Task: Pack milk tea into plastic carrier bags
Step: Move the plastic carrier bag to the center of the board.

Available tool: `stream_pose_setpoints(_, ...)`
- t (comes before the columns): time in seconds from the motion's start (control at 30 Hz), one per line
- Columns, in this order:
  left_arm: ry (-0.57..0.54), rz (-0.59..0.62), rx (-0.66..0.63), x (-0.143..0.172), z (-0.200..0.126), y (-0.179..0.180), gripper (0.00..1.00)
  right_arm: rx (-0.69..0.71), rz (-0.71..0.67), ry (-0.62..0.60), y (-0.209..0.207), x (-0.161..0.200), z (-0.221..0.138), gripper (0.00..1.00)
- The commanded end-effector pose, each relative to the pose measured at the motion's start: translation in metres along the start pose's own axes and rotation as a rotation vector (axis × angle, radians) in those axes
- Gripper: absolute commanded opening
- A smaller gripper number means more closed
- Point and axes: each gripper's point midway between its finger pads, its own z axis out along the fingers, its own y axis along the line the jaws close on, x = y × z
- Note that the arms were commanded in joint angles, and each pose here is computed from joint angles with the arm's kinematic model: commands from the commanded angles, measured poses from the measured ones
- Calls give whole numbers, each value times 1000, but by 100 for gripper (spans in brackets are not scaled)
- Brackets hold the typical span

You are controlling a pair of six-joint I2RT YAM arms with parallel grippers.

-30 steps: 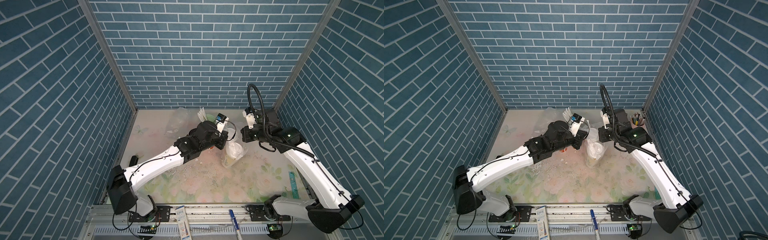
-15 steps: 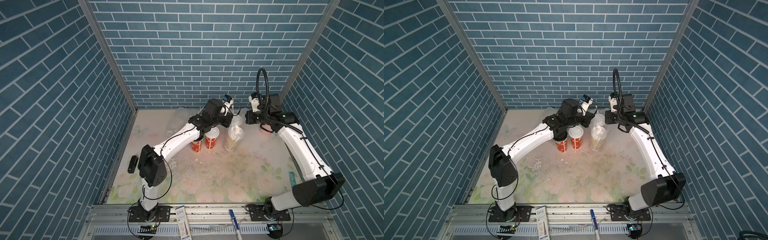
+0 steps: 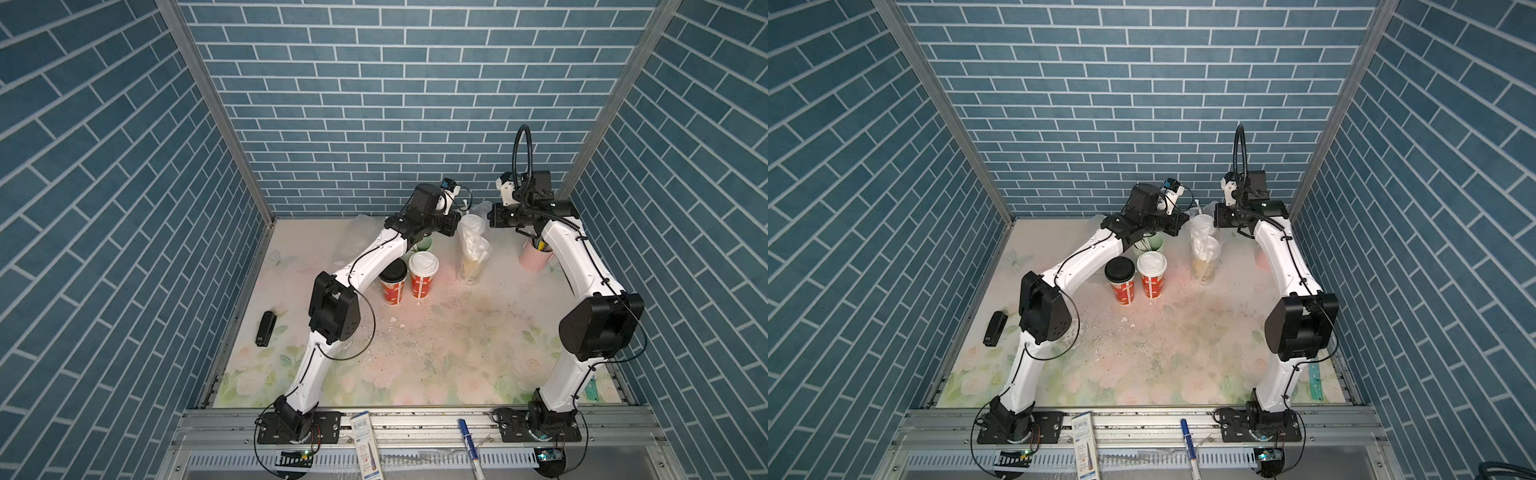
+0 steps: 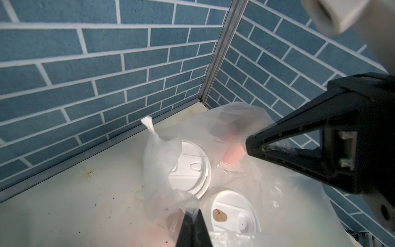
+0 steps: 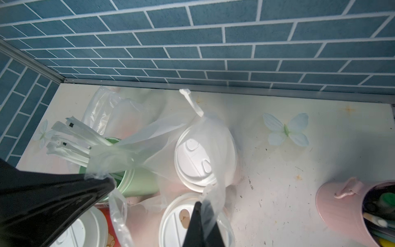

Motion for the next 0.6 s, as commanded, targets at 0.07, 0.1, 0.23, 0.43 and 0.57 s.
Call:
stream_pose_setpoints(0.07, -17, 7, 16, -10, -5, -4, 0, -28, -25, -14, 2, -8, 0, 0)
stream_pose_setpoints(0.1, -16, 5, 12, -9, -6, -4, 0, -27, -22, -12, 1, -7, 1, 0)
stream_pose_setpoints(0.23, -24, 4, 7, -9, -7, -3, 0, -22, -16, -7, -2, -7, 4, 0)
stream_pose_setpoints(0.43, -21, 0, 8, -7, -5, 0, 22, -34, -7, 13, 0, -4, 5, 18)
stream_pose_setpoints(0.57, -18, 0, 13, -7, -6, -2, 47, -44, -1, 22, 2, -4, 2, 44)
